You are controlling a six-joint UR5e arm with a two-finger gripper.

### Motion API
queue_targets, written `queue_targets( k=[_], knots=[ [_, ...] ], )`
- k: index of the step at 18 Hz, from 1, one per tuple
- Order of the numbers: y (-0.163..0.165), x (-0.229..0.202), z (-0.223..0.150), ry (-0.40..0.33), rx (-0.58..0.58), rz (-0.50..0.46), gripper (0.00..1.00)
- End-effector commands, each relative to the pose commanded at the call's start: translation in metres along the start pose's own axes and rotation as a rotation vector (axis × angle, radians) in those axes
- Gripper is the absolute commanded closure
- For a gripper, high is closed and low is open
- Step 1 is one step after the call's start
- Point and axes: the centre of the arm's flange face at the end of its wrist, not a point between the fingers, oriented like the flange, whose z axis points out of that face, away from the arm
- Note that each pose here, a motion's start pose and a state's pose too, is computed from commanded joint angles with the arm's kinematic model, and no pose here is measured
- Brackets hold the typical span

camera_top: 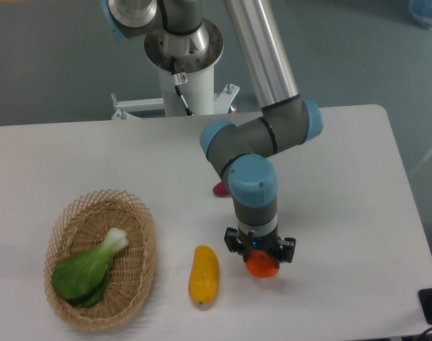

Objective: Pick up the orange from the table
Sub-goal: 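Lift the held orange up off the table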

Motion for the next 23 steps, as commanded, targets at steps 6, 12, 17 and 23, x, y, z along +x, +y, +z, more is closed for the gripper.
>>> queue_targets(
  k=[6, 12, 17, 23],
  knots=[
    [0.013, -0.043, -0.086, 0.078, -0.045, 0.053, 0.29],
    [0.035, -0.088, -0.153, 0.118, 0.004, 0.098, 0.29],
    [0.052, -0.098, -0.169, 0.143, 0.017, 0.159, 0.28],
    [0.062, -0.109, -0.184, 0.133, 0.035, 0.16, 0.29]
  ],
)
